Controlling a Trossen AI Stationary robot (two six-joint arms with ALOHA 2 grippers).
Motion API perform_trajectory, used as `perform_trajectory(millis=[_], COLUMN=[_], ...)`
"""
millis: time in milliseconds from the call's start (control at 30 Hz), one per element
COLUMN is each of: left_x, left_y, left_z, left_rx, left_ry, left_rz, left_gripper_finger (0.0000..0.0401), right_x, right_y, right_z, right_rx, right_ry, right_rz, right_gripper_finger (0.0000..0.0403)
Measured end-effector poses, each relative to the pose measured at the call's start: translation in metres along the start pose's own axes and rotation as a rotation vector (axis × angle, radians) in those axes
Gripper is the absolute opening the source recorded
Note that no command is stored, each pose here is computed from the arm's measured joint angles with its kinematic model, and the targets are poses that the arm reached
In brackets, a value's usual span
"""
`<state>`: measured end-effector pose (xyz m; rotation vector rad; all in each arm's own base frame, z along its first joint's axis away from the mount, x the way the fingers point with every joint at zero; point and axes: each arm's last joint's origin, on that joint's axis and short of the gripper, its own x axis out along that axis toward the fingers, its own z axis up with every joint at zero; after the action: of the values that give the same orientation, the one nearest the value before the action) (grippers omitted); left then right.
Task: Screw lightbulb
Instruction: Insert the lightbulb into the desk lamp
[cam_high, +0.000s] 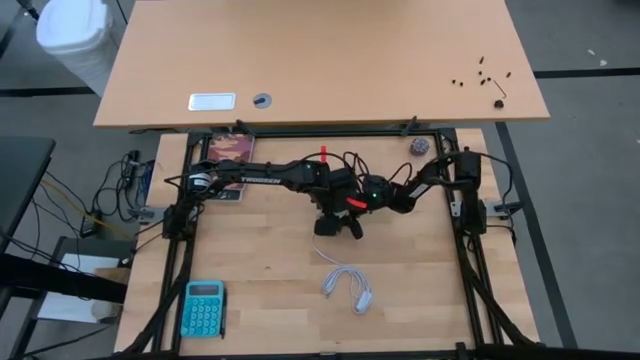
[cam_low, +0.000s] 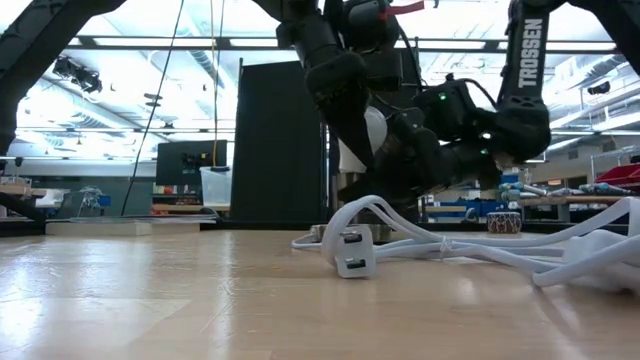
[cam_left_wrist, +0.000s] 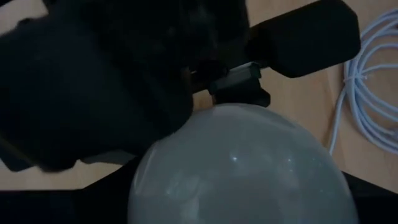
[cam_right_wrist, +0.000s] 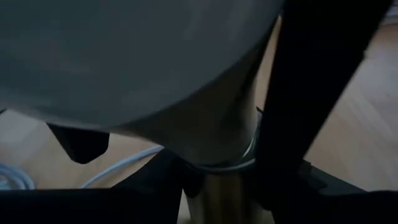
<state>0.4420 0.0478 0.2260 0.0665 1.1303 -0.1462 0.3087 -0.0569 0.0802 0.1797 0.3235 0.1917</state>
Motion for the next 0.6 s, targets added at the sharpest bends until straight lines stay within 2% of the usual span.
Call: perform_trajectory(millis=[133, 267, 433, 600], left_x=[0.000, 0.001, 0.003, 0.003], left_y=[0.000, 0.000, 0.004, 0.005], left_z=[0.002, 0.001, 0.001, 0.004], left_rx=[0.000, -0.004, -0.012, -0.039], left_ry=[-0.019, -0.007, -0.021, -0.050], left_rz=[-0.001, 0.002, 0.019, 0.025], left_gripper_finger=[0.0260, 0.0267, 0.0299, 0.0334], right_x=[-0.011, -0.019, -0.023, -0.024], right_y=[0.008, 0.011, 0.014, 0.014], right_z=[-0.003, -0.009, -0.015, -0.015], right_rx=[-0.019, -0.003, 0.048, 0.054], right_ry=[-0.007, 0.018, 0.036, 0.034], right_rz=[-0.029, -0.031, -0.018, -0.016], right_gripper_finger=[0.0200, 0.0244, 0.0294, 0.0313])
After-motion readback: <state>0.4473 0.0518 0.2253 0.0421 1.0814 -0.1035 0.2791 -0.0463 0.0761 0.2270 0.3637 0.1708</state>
